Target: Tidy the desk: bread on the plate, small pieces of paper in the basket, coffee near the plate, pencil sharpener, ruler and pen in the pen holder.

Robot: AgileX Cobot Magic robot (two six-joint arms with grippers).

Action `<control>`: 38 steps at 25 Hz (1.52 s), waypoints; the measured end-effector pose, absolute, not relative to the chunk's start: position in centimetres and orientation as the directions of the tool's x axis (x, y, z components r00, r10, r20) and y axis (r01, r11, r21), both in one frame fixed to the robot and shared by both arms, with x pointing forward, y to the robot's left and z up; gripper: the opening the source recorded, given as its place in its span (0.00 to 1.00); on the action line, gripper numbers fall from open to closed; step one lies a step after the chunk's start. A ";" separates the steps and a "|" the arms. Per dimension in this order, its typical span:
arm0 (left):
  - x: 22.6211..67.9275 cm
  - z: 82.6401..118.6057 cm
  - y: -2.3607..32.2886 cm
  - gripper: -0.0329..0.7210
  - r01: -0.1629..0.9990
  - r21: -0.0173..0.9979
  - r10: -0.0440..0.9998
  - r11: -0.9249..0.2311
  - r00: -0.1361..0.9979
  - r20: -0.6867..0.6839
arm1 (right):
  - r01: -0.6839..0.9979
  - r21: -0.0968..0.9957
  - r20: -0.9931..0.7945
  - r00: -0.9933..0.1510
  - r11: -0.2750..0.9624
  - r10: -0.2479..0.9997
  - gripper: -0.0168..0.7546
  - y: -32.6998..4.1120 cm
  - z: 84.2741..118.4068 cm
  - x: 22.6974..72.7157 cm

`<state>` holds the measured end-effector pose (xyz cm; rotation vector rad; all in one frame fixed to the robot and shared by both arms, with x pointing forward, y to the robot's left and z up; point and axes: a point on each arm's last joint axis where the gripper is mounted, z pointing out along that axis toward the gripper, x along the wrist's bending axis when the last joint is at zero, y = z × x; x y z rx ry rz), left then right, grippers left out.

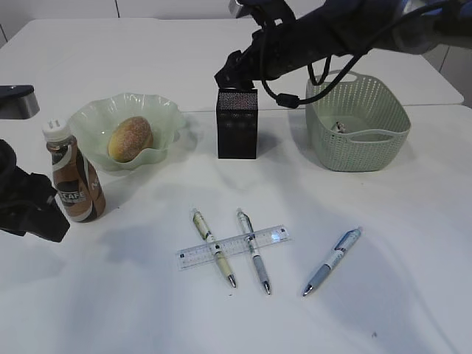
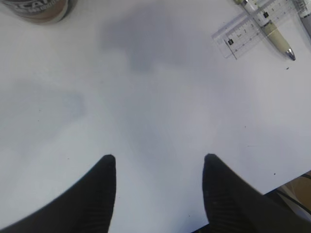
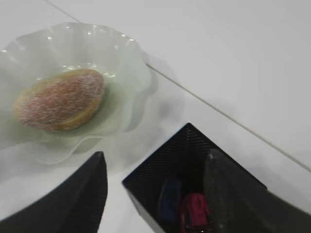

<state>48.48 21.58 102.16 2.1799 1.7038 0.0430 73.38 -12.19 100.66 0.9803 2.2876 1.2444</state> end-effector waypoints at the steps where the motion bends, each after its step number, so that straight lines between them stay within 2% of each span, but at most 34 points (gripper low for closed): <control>1: 48.5 102.2 21.6 0.58 0.931 0.307 0.942 -0.199 0.268 -0.202 | 0.404 0.836 0.016 -0.696 0.372 0.718 0.66 -12.2 100.7 73.4; 2: 48.5 102.2 21.6 0.58 0.931 0.307 0.942 -0.199 0.268 -0.202 | 0.384 0.815 -0.002 -0.748 0.435 0.663 0.66 -12.2 102.2 72.3; 4: 48.5 102.2 21.6 0.57 0.931 0.307 0.942 -0.199 0.268 -0.202 | 0.372 0.775 -0.012 -0.801 0.512 0.599 0.66 -12.3 103.0 71.1; 8: 48.5 102.2 21.6 0.57 0.931 0.307 0.942 -0.199 0.268 -0.202 | 0.370 0.707 0.017 -0.860 0.602 0.509 0.66 -12.4 103.4 69.5; 9: 48.5 102.2 21.6 0.57 0.931 0.307 0.942 -0.199 0.268 -0.202 | 0.371 0.644 0.057 -0.895 0.669 0.442 0.66 -12.6 103.4 68.4; 11: 48.5 102.2 21.6 0.58 0.931 0.307 0.942 -0.199 0.268 -0.202 | 0.372 0.623 0.076 -0.904 0.688 0.421 0.66 -12.7 103.3 68.0; 13: 48.5 102.2 21.6 0.57 0.931 0.307 0.942 -0.199 0.268 -0.202 | 0.364 0.537 0.104 -0.924 0.761 0.368 0.66 -13.2 102.8 67.2; 15: 48.5 102.2 21.6 0.57 0.931 0.307 0.942 -0.199 0.268 -0.202 | 0.366 0.526 0.109 -0.924 0.768 0.366 0.66 -13.3 102.7 67.1; 17: 48.5 102.2 21.6 0.58 0.931 0.305 0.942 -0.199 0.268 -0.202 | 0.350 0.454 0.055 -0.929 0.819 0.366 0.66 -13.9 102.3 67.1; 22: 48.5 102.2 21.6 0.57 0.931 0.305 0.942 -0.199 0.268 -0.202 | 0.339 0.377 0.003 -0.931 0.862 0.365 0.66 -14.0 102.0 67.1; 26: 48.5 102.2 21.6 0.57 0.931 0.305 0.942 -0.199 0.268 -0.202 | 0.294 0.336 -0.028 -0.947 0.895 0.322 0.66 -12.5 101.8 66.4; 29: 48.5 102.2 21.6 0.57 0.931 0.305 0.942 -0.200 0.268 -0.201 | 0.219 0.251 -0.039 -0.971 0.943 0.236 0.66 -9.3 100.6 64.4; 33: 48.5 102.1 21.7 0.57 0.929 0.306 0.943 -0.208 0.273 -0.189 | 0.174 0.184 -0.033 -0.983 0.967 0.183 0.66 -7.9 99.3 63.1; 38: 48.5 102.1 21.7 0.57 0.929 0.304 0.943 -0.212 0.276 -0.184 | 0.159 0.161 -0.035 -0.985 0.974 0.166 0.66 -7.3 99.4 61.9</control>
